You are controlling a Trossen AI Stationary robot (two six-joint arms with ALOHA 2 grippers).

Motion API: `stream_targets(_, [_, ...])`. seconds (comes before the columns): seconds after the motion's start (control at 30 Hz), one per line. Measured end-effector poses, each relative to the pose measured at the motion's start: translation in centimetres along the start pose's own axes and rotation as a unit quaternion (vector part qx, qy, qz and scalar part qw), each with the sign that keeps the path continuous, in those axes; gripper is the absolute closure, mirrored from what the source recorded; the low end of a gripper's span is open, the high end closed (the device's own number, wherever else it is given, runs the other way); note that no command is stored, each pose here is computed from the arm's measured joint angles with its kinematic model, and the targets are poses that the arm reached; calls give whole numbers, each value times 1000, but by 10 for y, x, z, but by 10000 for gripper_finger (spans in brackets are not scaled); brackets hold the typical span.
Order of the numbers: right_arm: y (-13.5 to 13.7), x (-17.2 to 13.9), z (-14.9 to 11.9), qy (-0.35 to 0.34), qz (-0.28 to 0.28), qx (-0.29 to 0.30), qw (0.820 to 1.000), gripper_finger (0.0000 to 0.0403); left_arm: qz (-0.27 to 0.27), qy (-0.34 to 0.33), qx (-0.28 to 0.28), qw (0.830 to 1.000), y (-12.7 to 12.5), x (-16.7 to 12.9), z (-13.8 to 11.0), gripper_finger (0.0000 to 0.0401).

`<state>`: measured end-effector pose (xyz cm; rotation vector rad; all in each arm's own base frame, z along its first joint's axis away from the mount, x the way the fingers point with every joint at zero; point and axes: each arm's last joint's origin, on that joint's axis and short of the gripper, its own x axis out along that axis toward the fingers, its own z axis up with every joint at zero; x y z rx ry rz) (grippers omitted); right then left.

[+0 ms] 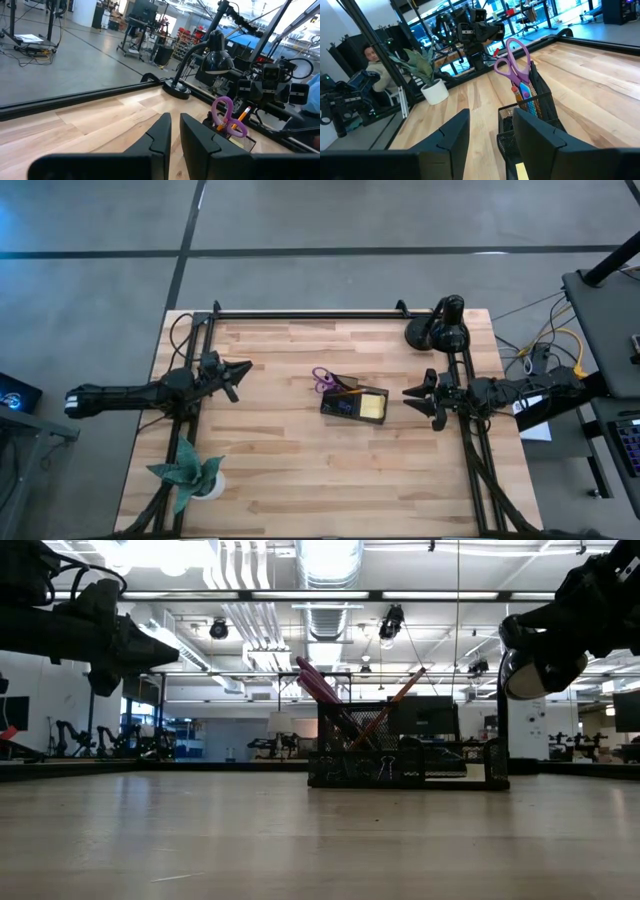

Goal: Pick and place office supplies into organizer
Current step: Return to Home Position

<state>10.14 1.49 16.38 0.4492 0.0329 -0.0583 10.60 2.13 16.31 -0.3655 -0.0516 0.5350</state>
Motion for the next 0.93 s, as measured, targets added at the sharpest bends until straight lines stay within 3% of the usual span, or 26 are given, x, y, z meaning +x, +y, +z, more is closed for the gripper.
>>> stream_targets(0.93, [0, 0, 0, 0, 0, 0, 1000, 260, 0, 0, 0, 1000, 0, 0, 0, 376])
